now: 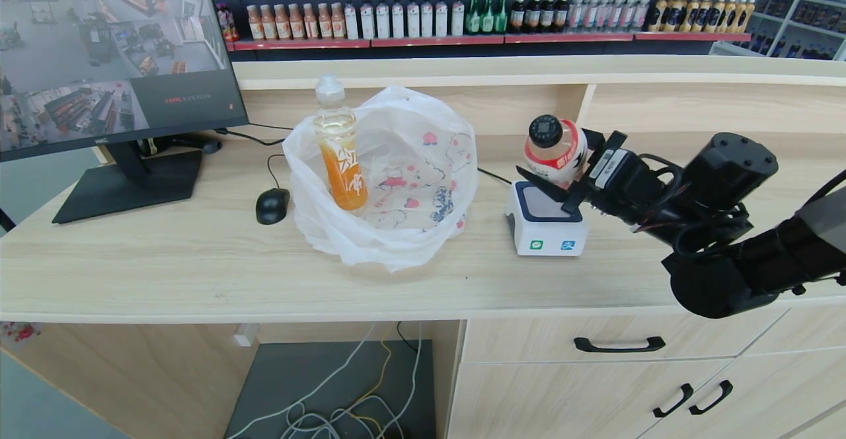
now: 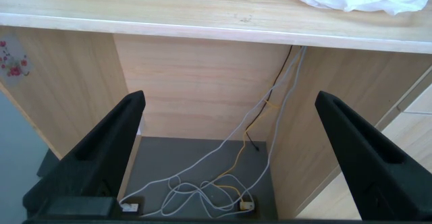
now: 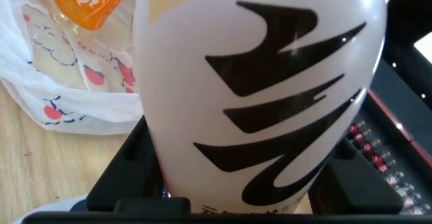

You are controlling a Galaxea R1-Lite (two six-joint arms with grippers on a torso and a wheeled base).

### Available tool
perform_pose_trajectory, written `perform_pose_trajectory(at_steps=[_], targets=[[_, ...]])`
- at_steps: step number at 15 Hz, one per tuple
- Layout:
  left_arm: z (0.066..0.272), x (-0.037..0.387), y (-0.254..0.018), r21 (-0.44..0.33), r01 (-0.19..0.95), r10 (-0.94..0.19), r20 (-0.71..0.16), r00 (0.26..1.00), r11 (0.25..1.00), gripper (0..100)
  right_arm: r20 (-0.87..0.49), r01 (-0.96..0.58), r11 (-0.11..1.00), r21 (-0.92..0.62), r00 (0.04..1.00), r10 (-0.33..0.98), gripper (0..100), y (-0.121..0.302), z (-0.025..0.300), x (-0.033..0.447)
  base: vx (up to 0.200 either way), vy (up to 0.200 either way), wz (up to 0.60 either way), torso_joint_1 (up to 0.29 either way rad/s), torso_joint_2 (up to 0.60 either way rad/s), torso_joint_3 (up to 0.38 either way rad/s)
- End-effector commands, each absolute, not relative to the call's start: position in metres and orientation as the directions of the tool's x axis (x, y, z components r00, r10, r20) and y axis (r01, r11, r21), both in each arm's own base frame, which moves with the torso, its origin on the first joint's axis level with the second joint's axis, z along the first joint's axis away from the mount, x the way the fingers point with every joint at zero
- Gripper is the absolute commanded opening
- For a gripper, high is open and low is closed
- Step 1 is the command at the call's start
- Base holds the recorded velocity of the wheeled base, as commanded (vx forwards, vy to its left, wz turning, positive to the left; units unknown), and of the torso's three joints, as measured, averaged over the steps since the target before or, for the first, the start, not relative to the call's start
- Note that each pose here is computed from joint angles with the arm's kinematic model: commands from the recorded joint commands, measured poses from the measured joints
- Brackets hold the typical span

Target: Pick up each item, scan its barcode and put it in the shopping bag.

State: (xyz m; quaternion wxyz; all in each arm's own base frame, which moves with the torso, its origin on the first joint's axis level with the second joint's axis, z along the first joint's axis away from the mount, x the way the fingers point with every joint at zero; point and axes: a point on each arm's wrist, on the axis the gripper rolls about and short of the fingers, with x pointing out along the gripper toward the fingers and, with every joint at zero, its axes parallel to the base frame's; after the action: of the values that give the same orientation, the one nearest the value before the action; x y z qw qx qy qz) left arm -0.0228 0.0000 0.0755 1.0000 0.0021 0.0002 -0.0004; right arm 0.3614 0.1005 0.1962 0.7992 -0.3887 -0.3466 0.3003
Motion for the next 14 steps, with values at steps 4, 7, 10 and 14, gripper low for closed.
perform_pose_trajectory(at_steps=[4, 7, 10, 14], targets=[[0.075, -0.023, 0.000, 0.005, 0.002, -0.002, 0.000, 1.000, 1.000, 100, 0.384, -0.243, 0.617, -0.749, 0.600, 0.702, 0, 0.109, 0.214, 0.329, 0.000, 0.000, 0.00, 0.000, 0.00, 0.000], [0.075, -0.023, 0.000, 0.005, 0.000, 0.000, 0.000, 1.000, 1.000, 100, 0.423, -0.280, 0.695, -0.662, 0.625, 0.655, 0, 0.122, 0.226, 0.300, 0.000, 0.000, 0.00, 0.000, 0.00, 0.000], [0.075, -0.023, 0.000, 0.005, 0.002, -0.002, 0.000, 1.000, 1.000, 100, 0.458, -0.321, 0.785, -0.531, 0.670, 0.584, 0, 0.120, 0.232, 0.284, 0.000, 0.000, 0.00, 0.000, 0.00, 0.000], [0.075, -0.023, 0.000, 0.005, 0.003, -0.003, 0.000, 1.000, 1.000, 100, 0.497, -0.355, 0.888, -0.293, 0.737, 0.458, 0, 0.117, 0.232, 0.280, 0.000, 0.000, 0.00, 0.000, 0.00, 0.000]])
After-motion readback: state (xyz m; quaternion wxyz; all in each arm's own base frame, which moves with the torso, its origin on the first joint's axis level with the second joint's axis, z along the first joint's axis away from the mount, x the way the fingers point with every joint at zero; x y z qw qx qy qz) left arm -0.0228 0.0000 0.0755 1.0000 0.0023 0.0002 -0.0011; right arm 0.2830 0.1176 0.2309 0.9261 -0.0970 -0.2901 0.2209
